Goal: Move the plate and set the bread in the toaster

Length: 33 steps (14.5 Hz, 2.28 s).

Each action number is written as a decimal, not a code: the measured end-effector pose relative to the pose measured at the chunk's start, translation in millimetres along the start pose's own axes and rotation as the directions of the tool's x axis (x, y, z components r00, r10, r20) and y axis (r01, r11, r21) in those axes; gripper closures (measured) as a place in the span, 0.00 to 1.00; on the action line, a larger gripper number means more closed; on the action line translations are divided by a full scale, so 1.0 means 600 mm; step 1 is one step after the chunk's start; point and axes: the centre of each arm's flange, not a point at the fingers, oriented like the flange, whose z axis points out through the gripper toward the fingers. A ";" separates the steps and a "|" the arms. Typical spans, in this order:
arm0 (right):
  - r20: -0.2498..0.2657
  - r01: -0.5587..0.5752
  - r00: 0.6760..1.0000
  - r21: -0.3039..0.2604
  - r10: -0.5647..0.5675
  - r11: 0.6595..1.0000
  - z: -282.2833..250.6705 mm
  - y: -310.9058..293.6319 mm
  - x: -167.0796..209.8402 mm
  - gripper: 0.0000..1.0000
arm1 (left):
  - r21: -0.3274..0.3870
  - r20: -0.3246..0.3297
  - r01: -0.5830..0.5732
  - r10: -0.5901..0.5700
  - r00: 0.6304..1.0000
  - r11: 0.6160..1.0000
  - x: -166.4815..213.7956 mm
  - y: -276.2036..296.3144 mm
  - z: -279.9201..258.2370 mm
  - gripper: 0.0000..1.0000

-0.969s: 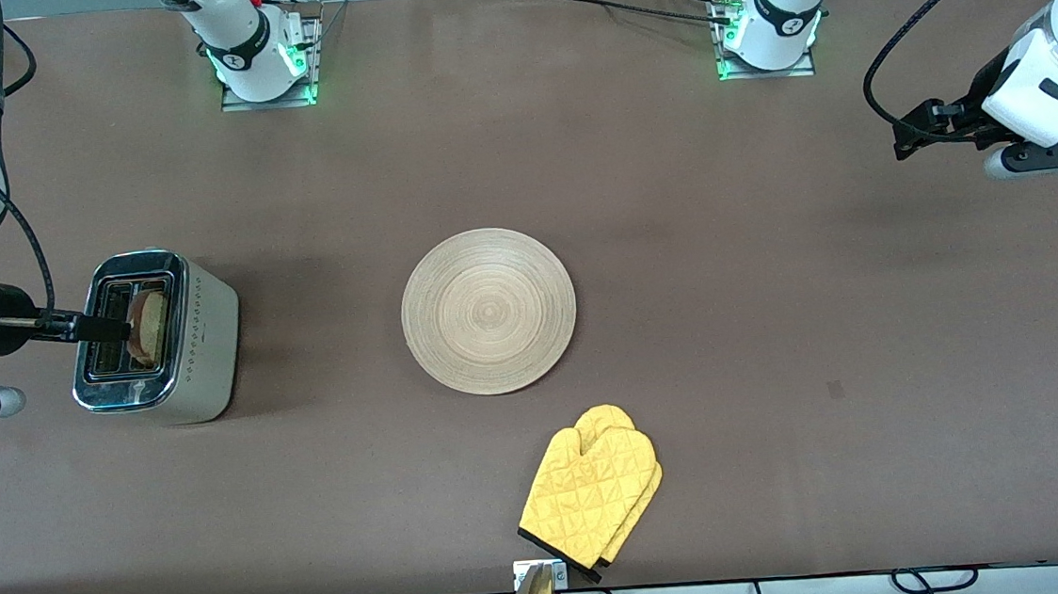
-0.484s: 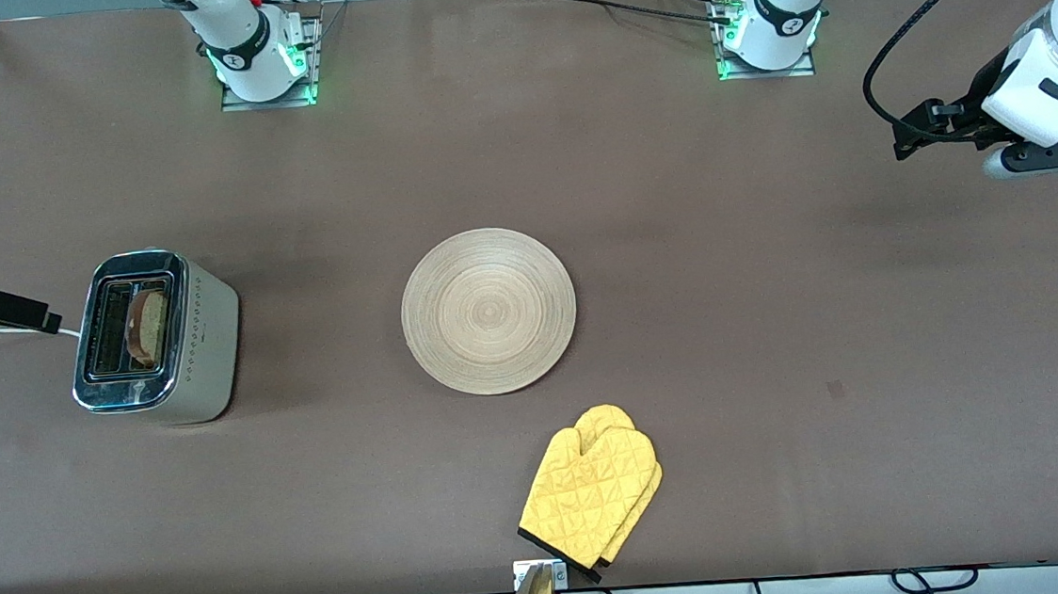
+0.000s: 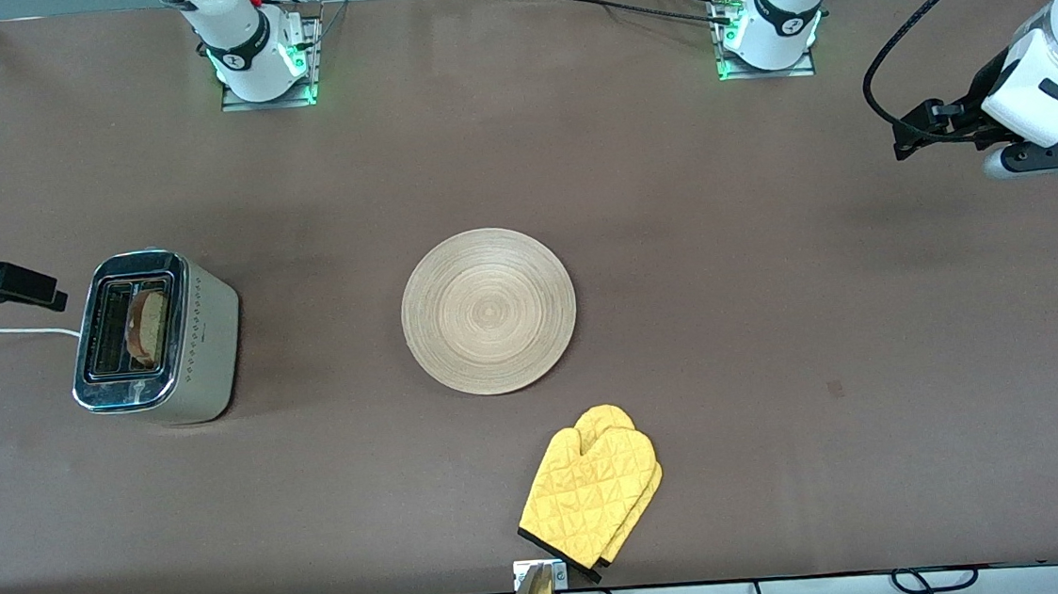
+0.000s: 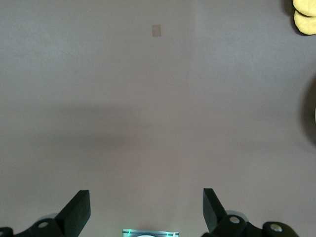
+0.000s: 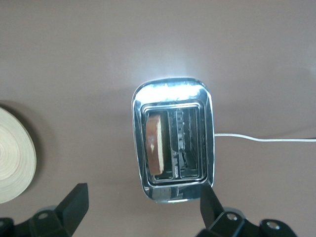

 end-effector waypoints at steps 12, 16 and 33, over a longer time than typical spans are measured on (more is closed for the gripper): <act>0.016 0.035 0.999 0.002 -0.035 0.999 0.010 0.001 -0.071 0.00 | 0.000 0.000 0.000 0.000 1.000 1.000 0.000 0.000 0.000 0.00; -0.001 0.041 0.999 -0.005 -0.041 0.999 0.010 -0.002 -0.066 0.00 | 0.000 0.000 0.000 0.000 1.000 1.000 0.000 0.000 0.000 0.00; -0.041 0.042 0.998 -0.008 -0.042 0.999 0.006 -0.002 -0.058 0.00 | 0.000 0.000 0.002 -0.002 1.000 1.000 0.000 -0.002 0.000 0.00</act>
